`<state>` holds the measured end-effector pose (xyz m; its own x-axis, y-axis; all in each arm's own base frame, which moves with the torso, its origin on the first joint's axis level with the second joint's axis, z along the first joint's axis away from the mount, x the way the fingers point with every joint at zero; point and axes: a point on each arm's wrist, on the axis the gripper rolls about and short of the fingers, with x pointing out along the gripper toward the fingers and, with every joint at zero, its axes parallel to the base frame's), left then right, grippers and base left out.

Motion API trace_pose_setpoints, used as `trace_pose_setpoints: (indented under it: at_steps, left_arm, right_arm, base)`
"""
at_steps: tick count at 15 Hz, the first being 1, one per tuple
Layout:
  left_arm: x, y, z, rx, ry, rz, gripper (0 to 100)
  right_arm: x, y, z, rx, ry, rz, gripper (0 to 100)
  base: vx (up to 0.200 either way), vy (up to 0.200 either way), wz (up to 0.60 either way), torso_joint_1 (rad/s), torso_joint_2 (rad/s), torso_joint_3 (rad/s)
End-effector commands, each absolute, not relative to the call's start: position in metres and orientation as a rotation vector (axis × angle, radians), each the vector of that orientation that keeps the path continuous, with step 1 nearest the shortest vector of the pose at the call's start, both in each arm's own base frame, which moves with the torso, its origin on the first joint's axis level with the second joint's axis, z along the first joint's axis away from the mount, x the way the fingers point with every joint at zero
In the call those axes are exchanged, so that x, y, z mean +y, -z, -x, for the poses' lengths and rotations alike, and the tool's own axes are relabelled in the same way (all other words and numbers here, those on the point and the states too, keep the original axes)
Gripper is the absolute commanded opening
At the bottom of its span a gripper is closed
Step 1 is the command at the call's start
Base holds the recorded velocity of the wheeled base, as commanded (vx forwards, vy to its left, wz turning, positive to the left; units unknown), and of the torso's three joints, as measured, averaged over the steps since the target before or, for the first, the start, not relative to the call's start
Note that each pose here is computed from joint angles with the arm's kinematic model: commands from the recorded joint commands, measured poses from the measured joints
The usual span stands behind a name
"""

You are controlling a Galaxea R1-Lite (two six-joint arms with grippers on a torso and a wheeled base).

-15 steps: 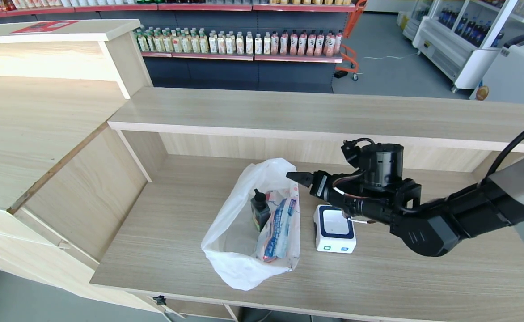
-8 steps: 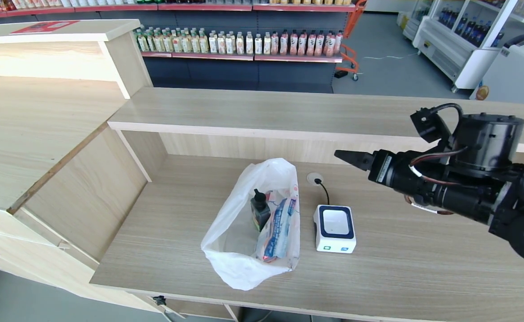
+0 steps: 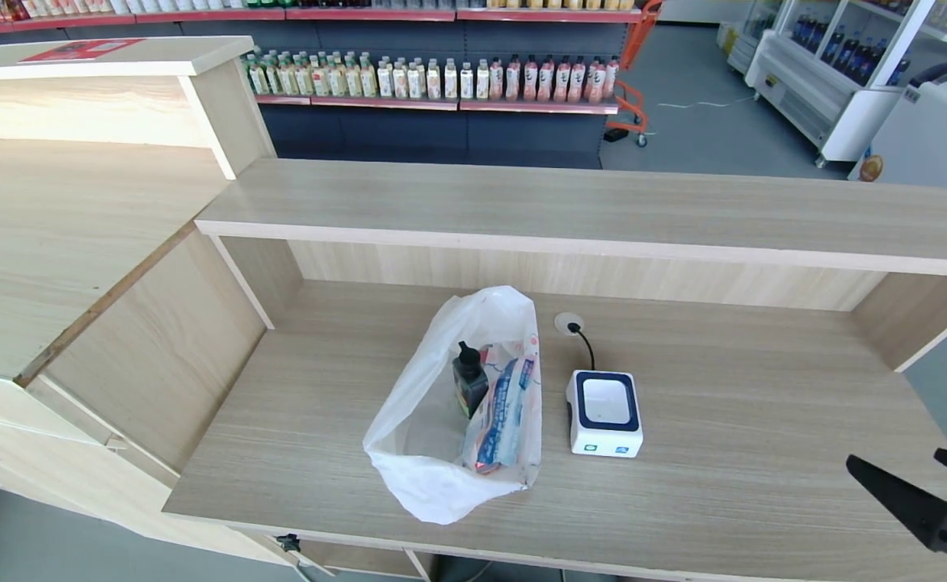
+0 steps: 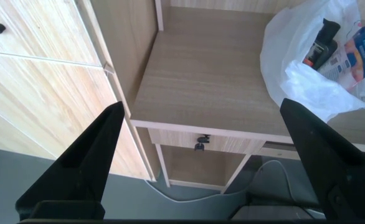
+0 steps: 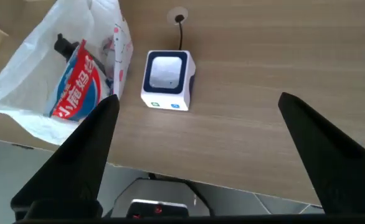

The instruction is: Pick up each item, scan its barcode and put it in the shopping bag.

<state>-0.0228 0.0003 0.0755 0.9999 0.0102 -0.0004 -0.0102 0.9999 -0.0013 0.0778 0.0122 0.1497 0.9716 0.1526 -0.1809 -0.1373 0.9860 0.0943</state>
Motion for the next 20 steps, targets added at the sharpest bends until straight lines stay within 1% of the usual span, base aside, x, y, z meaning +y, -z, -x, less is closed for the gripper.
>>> trace_pose_setpoints:
  at_steps: [1,2,4,20]
  left_arm:
    - [0.0,-0.075,0.023,0.0,-0.011,0.002,100]
    - [0.0,-0.075,0.023,0.0,-0.011,0.002,100]
    - [0.0,-0.075,0.023,0.0,-0.011,0.002,100]
    - [0.0,-0.075,0.023,0.0,-0.011,0.002,100]
  right_arm:
    - [-0.001,-0.092,0.007,0.054,-0.017,-0.002,100]
    - [0.0,-0.079,0.016,0.075,0.023,-0.004,100]
    - [0.0,-0.075,0.023,0.003,0.02,0.008,100]
    - [0.0,-0.075,0.023,0.003,0.018,0.015,100]
  base:
    - [0.0,0.0,0.0,0.0,0.0,0.0]
    - [0.0,0.0,0.0,0.0,0.0,0.0]
    - [0.0,0.0,0.0,0.0,0.0,0.0]
    - [0.0,0.0,0.0,0.0,0.0,0.0]
